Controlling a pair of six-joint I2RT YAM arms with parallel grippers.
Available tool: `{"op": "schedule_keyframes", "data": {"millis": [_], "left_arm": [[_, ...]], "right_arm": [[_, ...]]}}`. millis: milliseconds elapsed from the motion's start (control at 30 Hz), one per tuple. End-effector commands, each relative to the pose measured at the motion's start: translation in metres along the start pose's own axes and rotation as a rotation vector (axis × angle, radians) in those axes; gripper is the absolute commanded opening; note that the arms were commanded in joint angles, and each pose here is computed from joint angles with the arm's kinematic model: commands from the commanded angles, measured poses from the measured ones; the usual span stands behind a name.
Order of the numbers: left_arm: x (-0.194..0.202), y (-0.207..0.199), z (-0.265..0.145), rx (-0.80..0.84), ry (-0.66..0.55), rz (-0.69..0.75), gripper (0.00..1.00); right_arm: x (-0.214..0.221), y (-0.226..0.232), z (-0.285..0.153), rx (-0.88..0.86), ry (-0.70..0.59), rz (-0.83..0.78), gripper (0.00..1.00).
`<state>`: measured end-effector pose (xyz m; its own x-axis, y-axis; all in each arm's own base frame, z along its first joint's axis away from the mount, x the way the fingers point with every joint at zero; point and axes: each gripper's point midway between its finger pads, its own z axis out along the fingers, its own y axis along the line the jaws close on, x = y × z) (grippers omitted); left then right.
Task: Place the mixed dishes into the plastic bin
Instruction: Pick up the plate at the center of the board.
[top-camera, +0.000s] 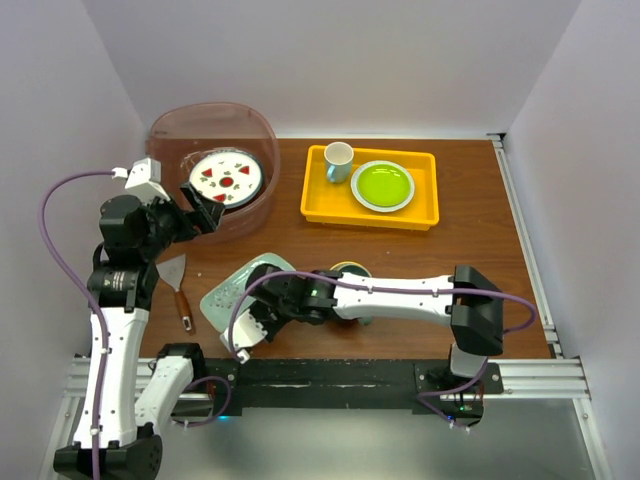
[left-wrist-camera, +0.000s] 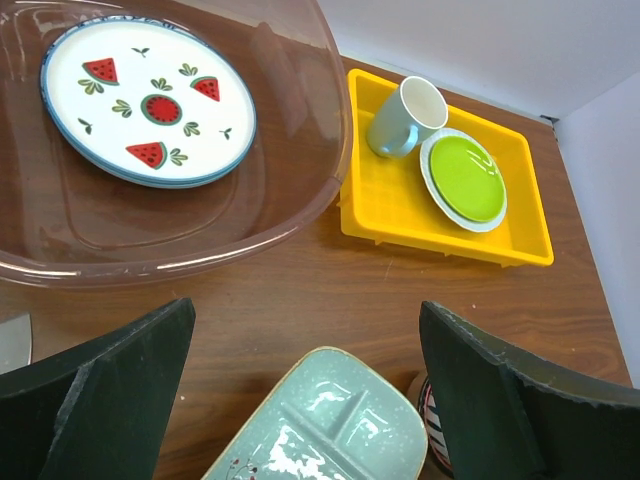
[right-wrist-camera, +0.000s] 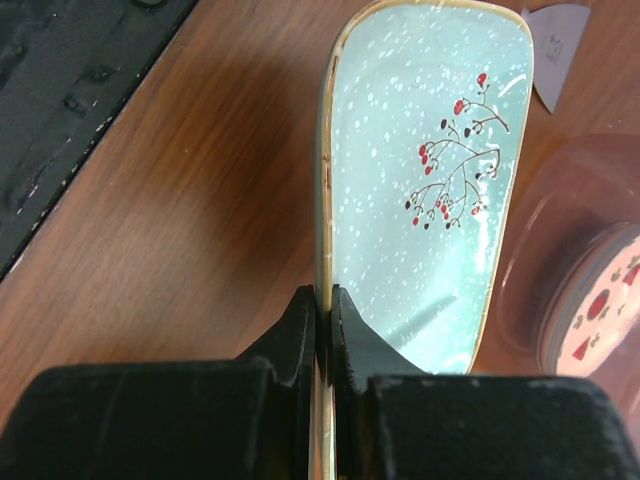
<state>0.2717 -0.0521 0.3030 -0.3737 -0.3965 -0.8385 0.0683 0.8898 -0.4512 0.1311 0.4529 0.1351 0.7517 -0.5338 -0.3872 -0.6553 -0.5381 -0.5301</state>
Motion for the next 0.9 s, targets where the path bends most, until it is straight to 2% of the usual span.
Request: {"op": "schedule_keyframes", "data": {"millis": [0,867], "left_arm": [[-0.003,-0.010,0.003,0.057,-0.009,-0.020,1.00],[0.024,-0.030,0.008,0.207,0.107,-0.068,1.00]], "right_arm": [[-0.043,-0.060,-0.062,0.188,-0.113,-0.063,0.00],[-0.053,-0.069,-0.123,0.174,-0.099,-0.188,0.00]]}}
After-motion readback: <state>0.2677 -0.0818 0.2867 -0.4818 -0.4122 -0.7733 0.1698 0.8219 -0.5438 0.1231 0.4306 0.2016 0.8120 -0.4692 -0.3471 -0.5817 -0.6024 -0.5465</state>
